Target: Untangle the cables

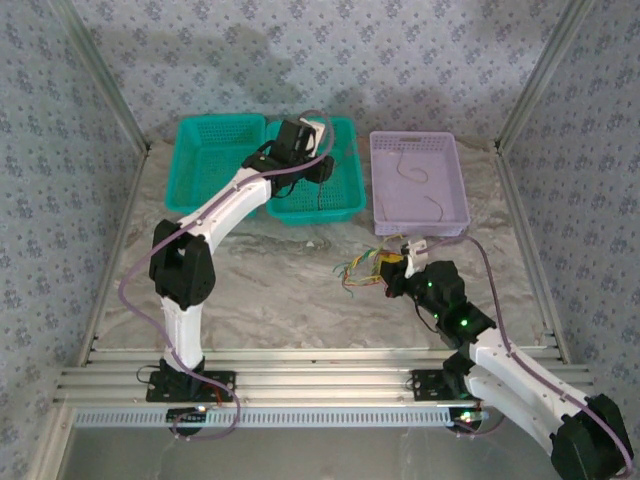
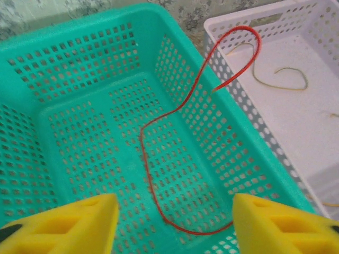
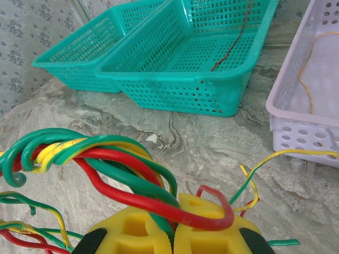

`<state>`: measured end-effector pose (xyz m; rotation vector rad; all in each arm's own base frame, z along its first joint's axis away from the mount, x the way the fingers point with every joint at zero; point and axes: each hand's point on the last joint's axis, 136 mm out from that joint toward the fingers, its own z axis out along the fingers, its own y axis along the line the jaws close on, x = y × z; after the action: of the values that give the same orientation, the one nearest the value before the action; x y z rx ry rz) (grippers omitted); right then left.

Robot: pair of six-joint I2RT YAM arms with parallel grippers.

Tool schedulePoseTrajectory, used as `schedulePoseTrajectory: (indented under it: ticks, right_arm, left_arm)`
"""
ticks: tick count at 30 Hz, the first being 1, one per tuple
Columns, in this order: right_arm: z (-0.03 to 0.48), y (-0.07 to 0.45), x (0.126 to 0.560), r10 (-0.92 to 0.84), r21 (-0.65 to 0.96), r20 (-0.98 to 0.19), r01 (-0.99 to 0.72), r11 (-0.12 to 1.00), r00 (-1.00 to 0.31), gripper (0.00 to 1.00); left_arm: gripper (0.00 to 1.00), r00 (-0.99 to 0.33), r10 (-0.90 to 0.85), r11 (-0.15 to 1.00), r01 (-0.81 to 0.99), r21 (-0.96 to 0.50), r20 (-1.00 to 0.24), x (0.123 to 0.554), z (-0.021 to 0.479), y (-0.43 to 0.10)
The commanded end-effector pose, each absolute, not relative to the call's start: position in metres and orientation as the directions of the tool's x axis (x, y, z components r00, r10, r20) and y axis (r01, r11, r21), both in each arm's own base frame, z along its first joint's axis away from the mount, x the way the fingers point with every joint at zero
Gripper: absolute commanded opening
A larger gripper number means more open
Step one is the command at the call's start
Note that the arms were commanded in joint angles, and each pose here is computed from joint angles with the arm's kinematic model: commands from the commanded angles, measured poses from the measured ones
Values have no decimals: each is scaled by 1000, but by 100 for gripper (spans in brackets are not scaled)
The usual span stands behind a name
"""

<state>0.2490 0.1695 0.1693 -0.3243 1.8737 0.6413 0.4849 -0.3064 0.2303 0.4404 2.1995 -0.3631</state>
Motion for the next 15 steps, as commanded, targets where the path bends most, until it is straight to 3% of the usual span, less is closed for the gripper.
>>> schedulePoseTrajectory:
  ticks: [1, 7, 15]
  right_arm:
    - [179, 165, 253, 116, 286, -930, -488, 825, -348, 0]
    - [177, 162, 257, 135, 302, -925, -472, 828, -356, 0]
    - [177, 159, 261, 158, 321, -918, -449, 834, -363, 0]
  left_arm:
    - [72, -575, 160, 858, 482, -174, -802, 468, 267, -316]
    - [87, -553, 72, 840, 483, -249, -830, 447, 324, -312]
    - [87, -609, -97, 800, 422, -425, -787, 403, 350, -294]
